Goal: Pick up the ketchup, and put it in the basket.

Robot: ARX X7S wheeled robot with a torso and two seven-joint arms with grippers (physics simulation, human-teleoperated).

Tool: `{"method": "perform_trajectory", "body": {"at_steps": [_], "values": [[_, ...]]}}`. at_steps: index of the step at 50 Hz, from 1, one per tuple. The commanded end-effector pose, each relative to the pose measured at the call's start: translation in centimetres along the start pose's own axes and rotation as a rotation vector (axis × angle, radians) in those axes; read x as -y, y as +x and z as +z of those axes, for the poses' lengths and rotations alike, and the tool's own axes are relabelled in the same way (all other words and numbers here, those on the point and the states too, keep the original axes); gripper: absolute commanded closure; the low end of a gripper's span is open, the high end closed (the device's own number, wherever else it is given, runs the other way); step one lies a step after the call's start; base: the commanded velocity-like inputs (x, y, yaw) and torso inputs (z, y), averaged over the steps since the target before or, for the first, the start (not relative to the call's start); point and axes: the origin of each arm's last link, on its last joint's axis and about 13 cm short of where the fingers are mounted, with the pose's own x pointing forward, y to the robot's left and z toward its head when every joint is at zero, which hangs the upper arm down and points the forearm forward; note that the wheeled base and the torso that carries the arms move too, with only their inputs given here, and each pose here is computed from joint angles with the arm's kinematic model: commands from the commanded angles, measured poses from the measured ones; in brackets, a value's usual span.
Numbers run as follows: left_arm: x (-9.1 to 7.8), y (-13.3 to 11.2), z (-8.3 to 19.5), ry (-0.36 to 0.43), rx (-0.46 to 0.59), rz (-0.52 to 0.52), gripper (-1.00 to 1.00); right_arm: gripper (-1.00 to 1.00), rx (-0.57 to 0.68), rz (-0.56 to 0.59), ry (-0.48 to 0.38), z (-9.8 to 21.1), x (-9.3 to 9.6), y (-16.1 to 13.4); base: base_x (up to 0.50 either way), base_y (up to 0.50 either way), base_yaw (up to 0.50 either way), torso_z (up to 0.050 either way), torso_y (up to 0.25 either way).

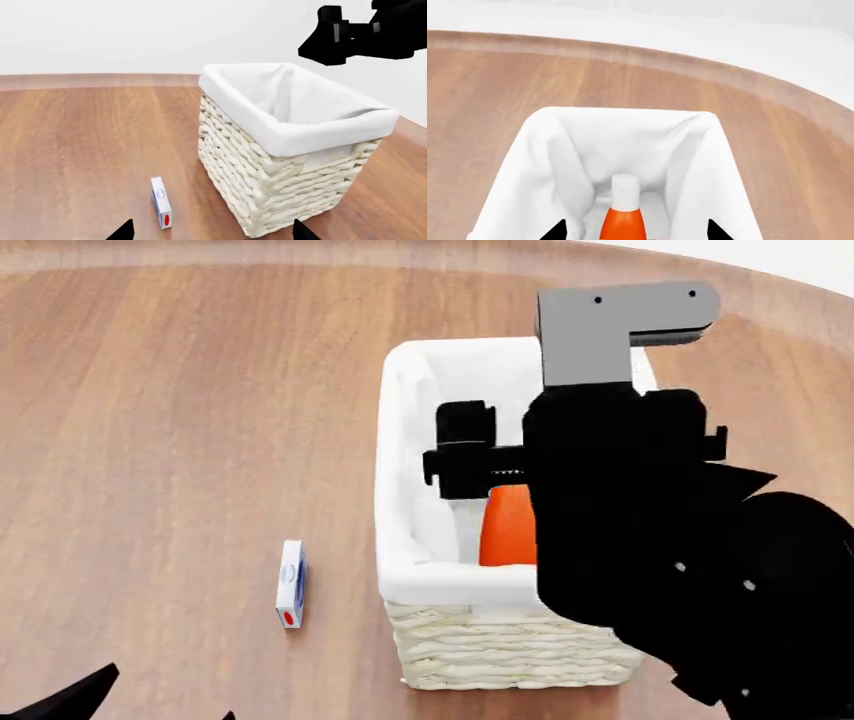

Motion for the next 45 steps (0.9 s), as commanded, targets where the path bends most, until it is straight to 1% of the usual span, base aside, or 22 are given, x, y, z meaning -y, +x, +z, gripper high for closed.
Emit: {"method": "perform_trajectory", "body": {"at_steps": [1,3,8,9,10,11,13,14,16,17,18,23,24,32,33,35,36,37,38,42,43,45], "values": [[0.1,0.3,0.4,-0.034,0.037,-0.025,-1.0,-1.0,0.357,-0.037,-0.081,-4.0,0.3,-3.2,0.0,0.0,0.0,0.0,0.0],[0.1,0.4,0.7,-0.034,0.037,-0.025,-1.0,-1.0,0.349,-0.03,-0.065,-4.2,0.3,-3.3,0.0,0.0,0.0,0.0,0.0],[0.1,0.3,0.7,-0.034,0.037,-0.025,-1.0,-1.0,0.383,-0.046,-0.07,-5.8,0.3,-3.8,0.0,0.0,0.0,0.0,0.0],[0.1,0.3,0.1,-0.034,0.037,-0.026,-1.0,-1.0,0.383,-0.046,-0.069,-6.0,0.3,-3.8,0.0,0.0,0.0,0.0,0.0],[0.1,0.3,0.1,-0.034,0.037,-0.026,-1.0,-1.0,0.383,-0.046,-0.069,-6.0,0.3,-3.8,0.0,0.0,0.0,0.0,0.0],[0.1,0.3,0.4,-0.034,0.038,-0.025,-1.0,-1.0,0.391,-0.041,-0.059,-6.7,0.3,-3.8,0.0,0.0,0.0,0.0,0.0],[0.1,0.3,-0.1,-0.034,0.038,-0.025,-1.0,-1.0,0.395,-0.05,-0.074,-7.1,0.3,-3.8,0.0,0.0,0.0,0.0,0.0],[0.2,0.3,0.6,-0.034,0.038,-0.025,-1.0,-1.0,0.399,-0.051,-0.08,-7.4,0.3,-3.8,0.0,0.0,0.0,0.0,0.0],[0.2,0.2,0.8,-0.035,0.038,-0.024,-1.0,-1.0,0.401,-0.047,-0.075,-7.9,0.3,-3.9,0.0,0.0,0.0,0.0,0.0],[0.1,0.3,0.1,-0.035,0.038,-0.024,-1.0,-1.0,0.411,-0.044,-0.09,-8.1,0.2,-4.0,0.0,0.0,0.0,0.0,0.0],[0.1,0.3,-0.1,-0.035,0.039,-0.024,-1.0,-1.0,0.417,-0.045,-0.097,-8.3,0.2,-4.0,0.0,0.0,0.0,0.0,0.0],[0.1,0.2,0.0,-0.035,0.039,-0.024,-1.0,-1.0,0.434,-0.037,-0.088,-9.3,0.0,-4.3,0.0,0.0,0.0,0.0,0.0],[0.2,0.2,0.6,-0.036,0.04,-0.024,-1.0,-1.0,0.442,-0.034,-0.086,-9.6,0.0,-4.3,0.0,0.0,0.0,0.0,0.0],[0.2,0.2,0.5,-0.036,0.04,-0.026,-1.0,-1.0,0.472,-0.042,-0.098,-11.0,0.0,-4.6,0.0,0.0,0.0,0.0,0.0],[0.2,0.2,0.6,-0.036,0.04,-0.026,-1.0,-1.0,0.491,-0.062,-0.115,-11.6,0.0,-4.7,0.0,0.0,0.0,0.0,0.0],[0.2,0.2,0.9,-0.036,0.041,-0.025,-1.0,-1.0,0.492,-0.055,-0.105,-12.1,-0.1,-4.9,0.0,0.0,0.0,0.0,0.0],[0.2,0.2,0.8,-0.036,0.041,-0.026,-1.0,-1.0,0.494,-0.058,-0.11,-12.4,-0.1,-4.9,0.0,0.0,0.0,0.0,0.0],[0.1,0.2,0.1,-0.036,0.04,-0.025,-1.0,-1.0,0.501,-0.063,-0.121,-12.9,-0.1,-5.0,0.0,0.0,0.0,0.0,0.0],[0.1,0.2,0.0,-0.036,0.04,-0.025,-1.0,-1.0,0.506,-0.06,-0.115,-13.1,-0.2,-5.1,0.0,0.0,0.0,0.0,0.0],[0.2,0.2,0.8,-0.036,0.039,-0.025,-1.0,-1.0,0.516,-0.054,-0.114,-14.1,-0.3,-5.4,0.0,0.0,0.0,0.0,0.0],[0.2,0.2,0.0,-0.036,0.039,-0.025,-1.0,-1.0,0.517,-0.053,-0.117,-14.3,-0.4,-5.4,0.0,0.0,0.0,0.0,0.0],[0.2,0.2,-0.1,-0.036,0.038,-0.025,-1.0,-1.0,0.51,-0.052,-0.125,-14.9,-0.5,-5.5,0.0,0.0,0.0,0.0,0.0]]}}
